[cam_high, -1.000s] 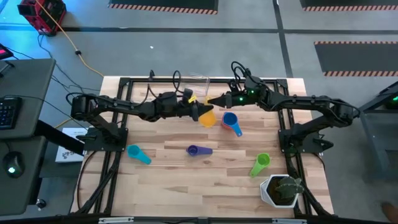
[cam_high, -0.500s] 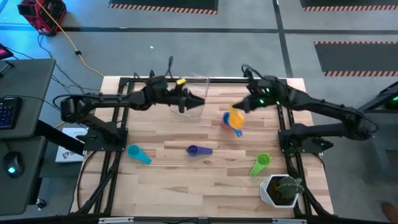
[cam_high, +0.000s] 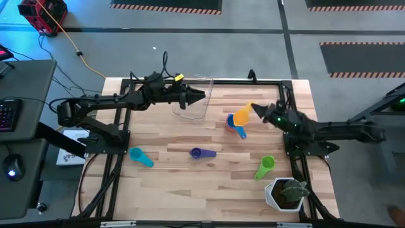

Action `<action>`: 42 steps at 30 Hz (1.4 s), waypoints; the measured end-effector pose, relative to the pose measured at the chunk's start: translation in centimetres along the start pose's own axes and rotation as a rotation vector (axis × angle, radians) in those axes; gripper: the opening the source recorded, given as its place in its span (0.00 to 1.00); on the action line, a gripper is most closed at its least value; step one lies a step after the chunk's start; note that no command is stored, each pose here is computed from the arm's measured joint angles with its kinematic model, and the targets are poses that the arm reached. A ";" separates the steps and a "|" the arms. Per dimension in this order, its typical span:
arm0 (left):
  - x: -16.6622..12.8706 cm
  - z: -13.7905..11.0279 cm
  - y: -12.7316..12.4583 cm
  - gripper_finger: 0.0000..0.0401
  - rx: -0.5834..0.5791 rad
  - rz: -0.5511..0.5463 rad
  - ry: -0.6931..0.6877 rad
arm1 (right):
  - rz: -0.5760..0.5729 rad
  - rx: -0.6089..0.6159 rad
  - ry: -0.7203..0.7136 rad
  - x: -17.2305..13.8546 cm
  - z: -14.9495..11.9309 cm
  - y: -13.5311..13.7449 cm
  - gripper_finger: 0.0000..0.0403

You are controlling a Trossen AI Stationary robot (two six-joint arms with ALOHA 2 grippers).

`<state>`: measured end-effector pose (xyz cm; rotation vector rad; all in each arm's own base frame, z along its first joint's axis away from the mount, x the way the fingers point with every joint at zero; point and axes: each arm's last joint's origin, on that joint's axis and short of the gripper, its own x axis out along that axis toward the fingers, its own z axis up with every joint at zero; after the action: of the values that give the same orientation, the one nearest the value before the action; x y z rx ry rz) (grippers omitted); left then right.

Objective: Nest measuring cups in basket
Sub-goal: Stack the yellow measuring cup on top of the blue measuring cup

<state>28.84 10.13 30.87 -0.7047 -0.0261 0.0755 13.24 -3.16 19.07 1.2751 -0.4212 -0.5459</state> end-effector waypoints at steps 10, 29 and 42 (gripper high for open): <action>0.0 0.2 0.1 0.45 0.001 0.055 -0.053 | -0.113 0.095 -0.114 -0.1 -1.4 -2.3 0.00; 0.0 0.2 0.3 0.45 0.001 0.083 -0.069 | -0.220 0.155 -0.115 3.3 -4.0 -3.1 0.00; 0.0 0.1 0.1 0.45 0.000 0.080 -0.064 | -0.243 0.147 -0.133 3.4 -4.1 -3.6 0.03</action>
<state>28.85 10.29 30.84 -0.7030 -0.0591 0.1746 17.76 -2.69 14.57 1.4464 -0.4251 -0.8203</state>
